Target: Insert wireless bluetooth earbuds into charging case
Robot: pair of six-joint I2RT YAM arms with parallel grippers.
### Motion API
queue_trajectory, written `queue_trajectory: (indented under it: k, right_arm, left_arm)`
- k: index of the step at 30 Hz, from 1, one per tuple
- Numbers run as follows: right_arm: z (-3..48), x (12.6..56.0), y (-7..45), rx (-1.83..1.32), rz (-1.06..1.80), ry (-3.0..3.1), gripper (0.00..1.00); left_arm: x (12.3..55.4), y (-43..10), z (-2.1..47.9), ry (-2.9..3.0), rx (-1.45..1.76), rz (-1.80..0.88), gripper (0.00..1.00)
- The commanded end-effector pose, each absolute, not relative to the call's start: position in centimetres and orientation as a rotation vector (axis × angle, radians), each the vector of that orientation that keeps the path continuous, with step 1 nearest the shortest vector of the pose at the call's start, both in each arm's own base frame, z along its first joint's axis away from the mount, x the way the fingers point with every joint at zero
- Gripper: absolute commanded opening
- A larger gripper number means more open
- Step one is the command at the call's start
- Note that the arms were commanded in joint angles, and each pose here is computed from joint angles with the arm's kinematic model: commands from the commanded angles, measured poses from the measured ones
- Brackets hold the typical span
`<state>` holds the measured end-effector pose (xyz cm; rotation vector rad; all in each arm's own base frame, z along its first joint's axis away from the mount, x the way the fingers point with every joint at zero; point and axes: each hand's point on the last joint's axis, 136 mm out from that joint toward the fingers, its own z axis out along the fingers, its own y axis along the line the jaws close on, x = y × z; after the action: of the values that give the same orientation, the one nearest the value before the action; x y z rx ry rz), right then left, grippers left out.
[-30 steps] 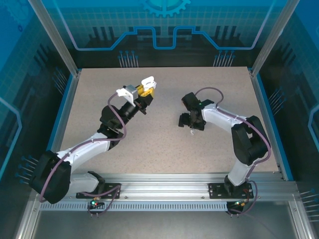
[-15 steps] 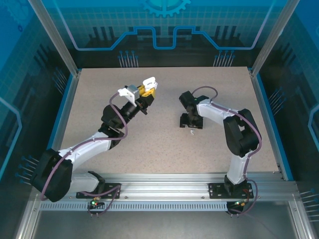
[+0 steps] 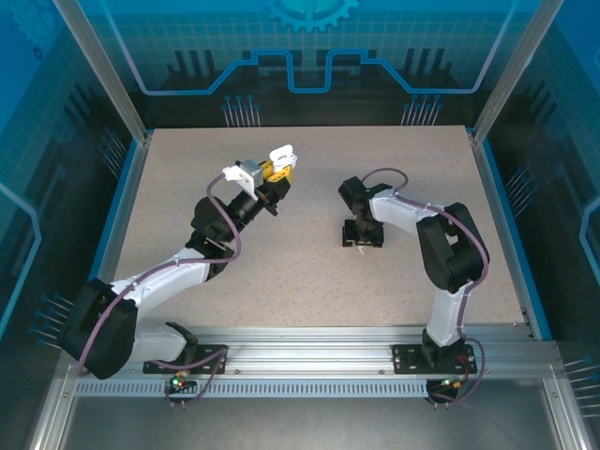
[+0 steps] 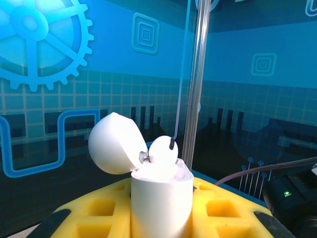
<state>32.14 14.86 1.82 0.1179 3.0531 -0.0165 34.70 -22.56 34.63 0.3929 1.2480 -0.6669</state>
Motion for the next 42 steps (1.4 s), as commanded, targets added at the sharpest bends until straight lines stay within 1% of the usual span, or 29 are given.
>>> queue_trajectory:
  k: [1,3,10,13,19,21,29,31,34,38,40,42]
  right_arm:
    - [0.8,31.7,13.9,0.125,-0.011,3.088,0.56]
    - [0.7,31.7,13.8,0.128,-0.007,3.09,0.53]
    - [0.9,32.2,13.6,0.111,0.007,3.081,0.51]
    - [0.8,32.5,13.8,0.104,0.02,3.082,0.46]
    - [0.9,32.6,14.0,0.101,0.03,3.08,0.42]
    - [0.9,32.6,14.0,0.101,0.027,3.079,0.37]
    - [0.8,32.7,14.2,0.056,-0.015,3.081,0.36]
    - [0.9,32.7,14.4,0.057,-0.01,3.08,0.35]
    - [1.0,32.8,14.5,0.056,-0.009,3.079,0.3]
    - [1.1,32.7,14.5,0.053,-0.011,3.082,0.29]
    - [1.2,32.6,14.5,0.055,-0.008,3.08,0.26]
    - [1.2,32.6,14.5,0.061,-0.006,3.08,0.25]
  left_arm:
    - [34.1,-22.9,37.2,1.161,0.405,-0.682,0.0]
    - [34.1,-22.9,37.0,1.166,0.405,-0.685,0.0]
    - [34.2,-23.1,37.1,1.164,0.407,-0.685,0.0]
    - [34.2,-23.2,37.1,1.164,0.408,-0.688,0.0]
    - [34.3,-23.4,37.0,1.164,0.41,-0.691,0.0]
    - [34.3,-23.4,37.1,1.162,0.409,-0.69,0.0]
    - [34.4,-23.5,37.0,1.163,0.408,-0.692,0.0]
    - [34.3,-23.5,36.9,1.164,0.408,-0.692,0.0]
    - [34.3,-23.5,37.0,1.162,0.407,-0.693,0.0]
    - [34.3,-23.5,37.0,1.161,0.409,-0.69,0.0]
    - [34.3,-23.5,36.9,1.163,0.41,-0.69,0.0]
    - [34.3,-23.4,36.9,1.163,0.409,-0.69,0.0]
